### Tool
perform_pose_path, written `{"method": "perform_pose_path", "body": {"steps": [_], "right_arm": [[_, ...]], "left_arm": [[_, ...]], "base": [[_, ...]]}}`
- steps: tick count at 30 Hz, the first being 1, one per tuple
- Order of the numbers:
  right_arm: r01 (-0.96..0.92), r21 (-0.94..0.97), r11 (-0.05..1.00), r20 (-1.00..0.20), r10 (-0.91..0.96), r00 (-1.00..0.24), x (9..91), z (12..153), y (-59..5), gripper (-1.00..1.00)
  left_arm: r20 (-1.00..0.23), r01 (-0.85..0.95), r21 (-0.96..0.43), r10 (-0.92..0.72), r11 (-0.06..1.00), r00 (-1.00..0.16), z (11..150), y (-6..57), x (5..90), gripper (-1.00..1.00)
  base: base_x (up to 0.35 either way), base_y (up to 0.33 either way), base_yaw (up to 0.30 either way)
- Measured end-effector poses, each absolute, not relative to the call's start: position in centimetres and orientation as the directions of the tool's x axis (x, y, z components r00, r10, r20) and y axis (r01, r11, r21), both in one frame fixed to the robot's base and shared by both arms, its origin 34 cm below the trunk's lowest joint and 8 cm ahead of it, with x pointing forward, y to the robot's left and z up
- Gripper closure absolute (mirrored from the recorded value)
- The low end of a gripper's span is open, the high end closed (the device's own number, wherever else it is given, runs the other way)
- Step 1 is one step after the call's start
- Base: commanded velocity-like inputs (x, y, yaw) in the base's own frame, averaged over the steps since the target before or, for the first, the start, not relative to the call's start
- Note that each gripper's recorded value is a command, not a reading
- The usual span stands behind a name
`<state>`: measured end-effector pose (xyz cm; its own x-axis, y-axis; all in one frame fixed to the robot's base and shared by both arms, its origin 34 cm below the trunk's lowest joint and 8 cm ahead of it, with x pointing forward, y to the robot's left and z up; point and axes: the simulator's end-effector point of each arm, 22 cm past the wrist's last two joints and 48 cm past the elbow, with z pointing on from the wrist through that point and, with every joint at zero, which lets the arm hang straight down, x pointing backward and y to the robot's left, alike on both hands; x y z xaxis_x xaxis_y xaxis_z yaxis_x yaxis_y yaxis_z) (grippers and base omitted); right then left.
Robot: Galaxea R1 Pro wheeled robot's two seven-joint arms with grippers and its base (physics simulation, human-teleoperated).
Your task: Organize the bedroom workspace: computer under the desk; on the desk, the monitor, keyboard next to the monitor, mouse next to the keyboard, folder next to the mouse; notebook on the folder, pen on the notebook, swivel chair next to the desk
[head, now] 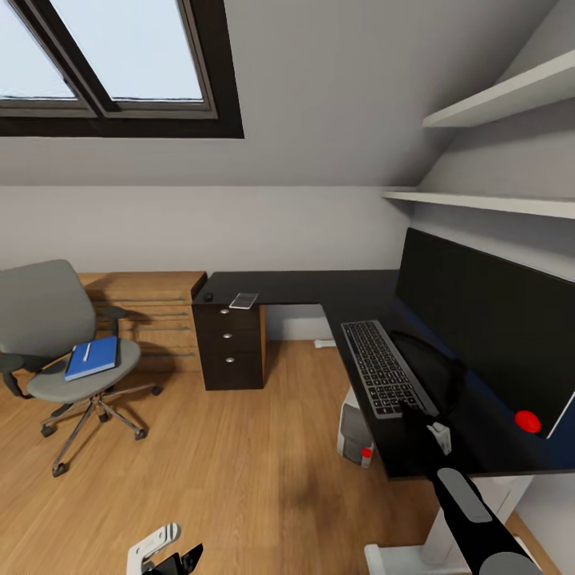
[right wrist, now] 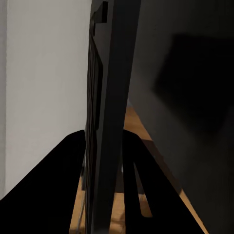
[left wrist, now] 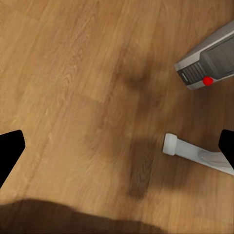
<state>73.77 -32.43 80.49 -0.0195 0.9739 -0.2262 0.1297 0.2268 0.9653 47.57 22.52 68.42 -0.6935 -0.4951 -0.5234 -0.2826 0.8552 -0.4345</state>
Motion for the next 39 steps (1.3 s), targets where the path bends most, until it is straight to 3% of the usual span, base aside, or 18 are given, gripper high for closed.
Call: {"method": "perform_pose_path", "body": {"steps": [39], "right_arm": [[0.098, 0.967, 0.233, -0.232, 0.972, -0.022, 73.6, 77.6, -32.3, 1.0]], "left_arm": [[-0.515, -0.28, -0.438, -0.494, 0.854, -0.7, 64.5, 22.2, 47.1, -1.0]], "base": [[0.002, -0.015, 0.0]]}}
